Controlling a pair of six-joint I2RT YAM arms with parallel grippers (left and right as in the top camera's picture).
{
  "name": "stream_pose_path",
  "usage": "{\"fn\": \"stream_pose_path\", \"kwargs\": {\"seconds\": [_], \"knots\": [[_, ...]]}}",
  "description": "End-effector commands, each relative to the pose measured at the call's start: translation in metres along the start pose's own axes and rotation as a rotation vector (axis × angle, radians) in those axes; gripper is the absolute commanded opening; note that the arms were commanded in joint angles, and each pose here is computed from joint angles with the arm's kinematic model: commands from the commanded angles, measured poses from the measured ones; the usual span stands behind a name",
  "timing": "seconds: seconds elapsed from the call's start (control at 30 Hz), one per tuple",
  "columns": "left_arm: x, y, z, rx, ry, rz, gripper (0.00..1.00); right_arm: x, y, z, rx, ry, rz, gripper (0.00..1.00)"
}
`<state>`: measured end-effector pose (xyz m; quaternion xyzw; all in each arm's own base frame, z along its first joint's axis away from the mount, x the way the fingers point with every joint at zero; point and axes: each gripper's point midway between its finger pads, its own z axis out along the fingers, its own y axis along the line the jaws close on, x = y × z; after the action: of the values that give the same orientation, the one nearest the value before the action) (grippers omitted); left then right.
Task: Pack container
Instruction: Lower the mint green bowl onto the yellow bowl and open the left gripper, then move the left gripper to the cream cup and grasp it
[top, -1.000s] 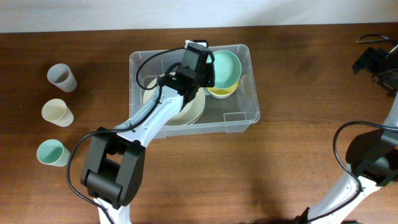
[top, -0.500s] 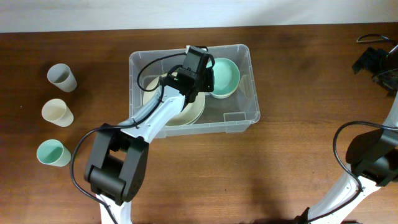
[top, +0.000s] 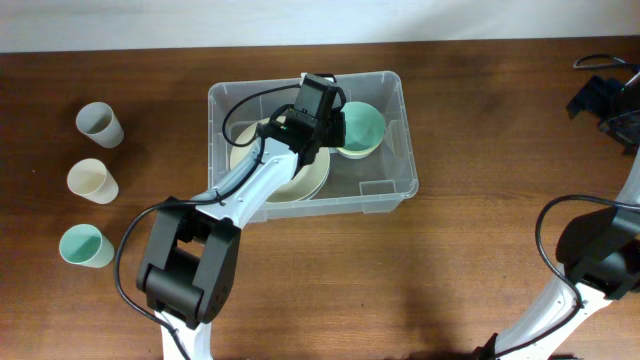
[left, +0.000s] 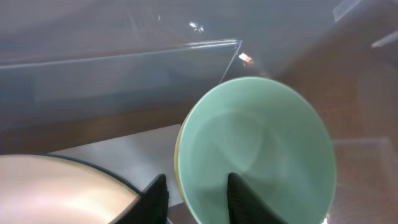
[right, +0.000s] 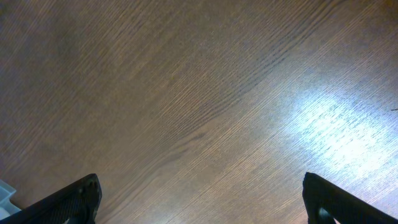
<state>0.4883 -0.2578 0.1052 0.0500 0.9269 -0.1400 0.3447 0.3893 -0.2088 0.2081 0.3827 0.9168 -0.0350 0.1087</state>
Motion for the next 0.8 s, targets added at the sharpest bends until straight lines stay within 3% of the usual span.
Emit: {"fn": "stream_pose_path", "kwargs": {"seconds": [0.0, 0.03, 0.07, 0.17, 0.27, 0.4, 0.63, 0.77], "knots": [[-0.016, -0.010, -0.005, 0.026, -0.034, 0.014, 0.47, -0.001, -0.005, 0.002, 0.014, 0.003, 0.007, 0.99], [-0.023, -0.009, -0.008, 0.028, -0.046, 0.018, 0.54, -0.001, -0.005, 0.002, 0.014, 0.003, 0.007, 0.99], [-0.035, -0.009, -0.015, 0.028, -0.069, 0.036, 0.69, -0.001, -0.005, 0.002, 0.014, 0.003, 0.007, 0.99], [-0.068, 0.008, -0.045, -0.027, -0.123, 0.049, 0.98, -0.001, -0.005, 0.002, 0.014, 0.003, 0.007, 0.99], [-0.103, 0.055, -0.096, -0.181, -0.181, -0.004, 0.99, -0.001, -0.005, 0.002, 0.014, 0.003, 0.007, 0.99], [-0.118, 0.119, -0.165, -0.351, -0.213, -0.080, 0.99, -0.001, -0.005, 0.002, 0.014, 0.003, 0.007, 0.99], [-0.085, 0.219, -0.263, -0.567, -0.132, -0.234, 0.99, -0.001, -0.005, 0.002, 0.014, 0.003, 0.007, 0.99], [-0.052, 0.257, -0.280, -0.642, -0.008, -0.276, 0.97, -0.001, -0.005, 0.002, 0.014, 0.003, 0.007, 0.99]]}}
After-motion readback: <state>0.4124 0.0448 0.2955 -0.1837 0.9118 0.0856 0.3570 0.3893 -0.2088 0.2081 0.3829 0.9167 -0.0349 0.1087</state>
